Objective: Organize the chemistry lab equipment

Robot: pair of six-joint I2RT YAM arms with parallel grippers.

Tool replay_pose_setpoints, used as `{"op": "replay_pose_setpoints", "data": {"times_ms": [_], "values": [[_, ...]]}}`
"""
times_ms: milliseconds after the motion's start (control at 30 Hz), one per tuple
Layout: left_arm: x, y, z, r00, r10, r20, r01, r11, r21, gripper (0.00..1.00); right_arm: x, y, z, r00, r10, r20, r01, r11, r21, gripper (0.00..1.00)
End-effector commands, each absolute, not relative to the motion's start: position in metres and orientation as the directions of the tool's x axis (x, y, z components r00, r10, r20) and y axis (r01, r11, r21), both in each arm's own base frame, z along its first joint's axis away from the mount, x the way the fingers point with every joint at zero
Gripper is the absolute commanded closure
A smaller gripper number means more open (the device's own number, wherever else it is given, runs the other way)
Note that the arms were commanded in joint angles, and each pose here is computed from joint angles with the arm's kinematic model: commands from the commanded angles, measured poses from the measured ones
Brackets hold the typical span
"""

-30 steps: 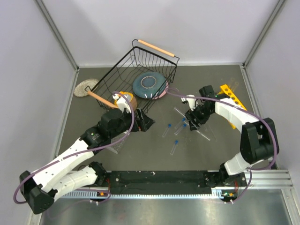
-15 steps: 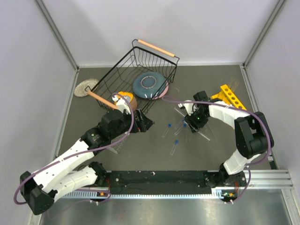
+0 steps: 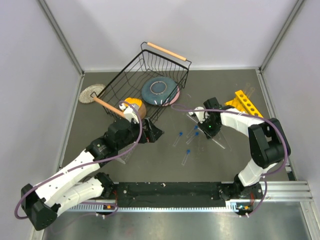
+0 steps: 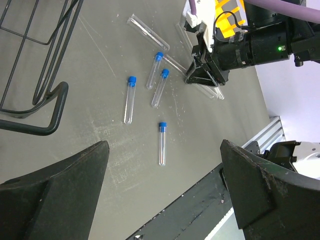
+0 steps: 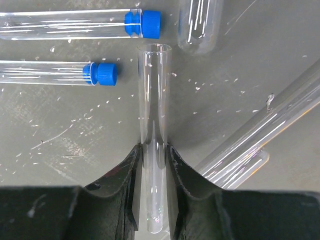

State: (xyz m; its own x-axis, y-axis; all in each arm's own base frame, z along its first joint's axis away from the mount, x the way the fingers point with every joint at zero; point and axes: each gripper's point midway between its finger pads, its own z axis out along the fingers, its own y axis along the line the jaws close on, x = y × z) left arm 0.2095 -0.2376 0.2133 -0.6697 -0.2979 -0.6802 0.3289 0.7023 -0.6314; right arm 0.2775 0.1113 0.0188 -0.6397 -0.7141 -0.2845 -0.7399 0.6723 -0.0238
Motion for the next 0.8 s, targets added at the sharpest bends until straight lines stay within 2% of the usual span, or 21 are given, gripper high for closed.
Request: {"op": "replay_pose_setpoints", "data": {"times_ms": [0, 133, 300, 433, 567, 767], "values": [[0.212, -0.239, 0.228, -0.64, -0.335, -0.692, 0.352, 0.672, -0.651, 0.01, 0.272, 0.122, 0.021, -0.639, -0.703, -0.312, -0.742, 0.67, 0.009, 0.82], [0.211, -0.239, 0.23, -0.638, -0.33, -0.696, 0.357, 0.674, -0.647, 0.01, 0.269, 0.131, 0.039, -0.631, -0.692, -0.351, -0.749, 0.661, 0.043, 0.87], [0.211, -0.24, 0.233, -0.637, -0.325, -0.699, 0.367, 0.67, -0.646, 0.01, 0.265, 0.138, 0.077, -0.62, -0.654, -0.435, -0.755, 0.648, 0.101, 0.88], [0.212, -0.242, 0.234, -0.636, -0.322, -0.701, 0.379, 0.661, -0.647, 0.01, 0.269, 0.136, 0.128, -0.576, -0.586, -0.57, -0.762, 0.637, 0.116, 0.88], [0.213, -0.248, 0.239, -0.633, -0.325, -0.703, 0.398, 0.642, -0.655, 0.01, 0.268, 0.13, 0.189, -0.446, -0.497, -0.744, -0.788, 0.612, 0.065, 0.88], [0.216, -0.261, 0.246, -0.635, -0.293, -0.715, 0.445, 0.618, -0.648, 0.01, 0.292, 0.083, 0.237, -0.345, -0.346, -0.872, -0.681, 0.732, -0.021, 0.87]]}}
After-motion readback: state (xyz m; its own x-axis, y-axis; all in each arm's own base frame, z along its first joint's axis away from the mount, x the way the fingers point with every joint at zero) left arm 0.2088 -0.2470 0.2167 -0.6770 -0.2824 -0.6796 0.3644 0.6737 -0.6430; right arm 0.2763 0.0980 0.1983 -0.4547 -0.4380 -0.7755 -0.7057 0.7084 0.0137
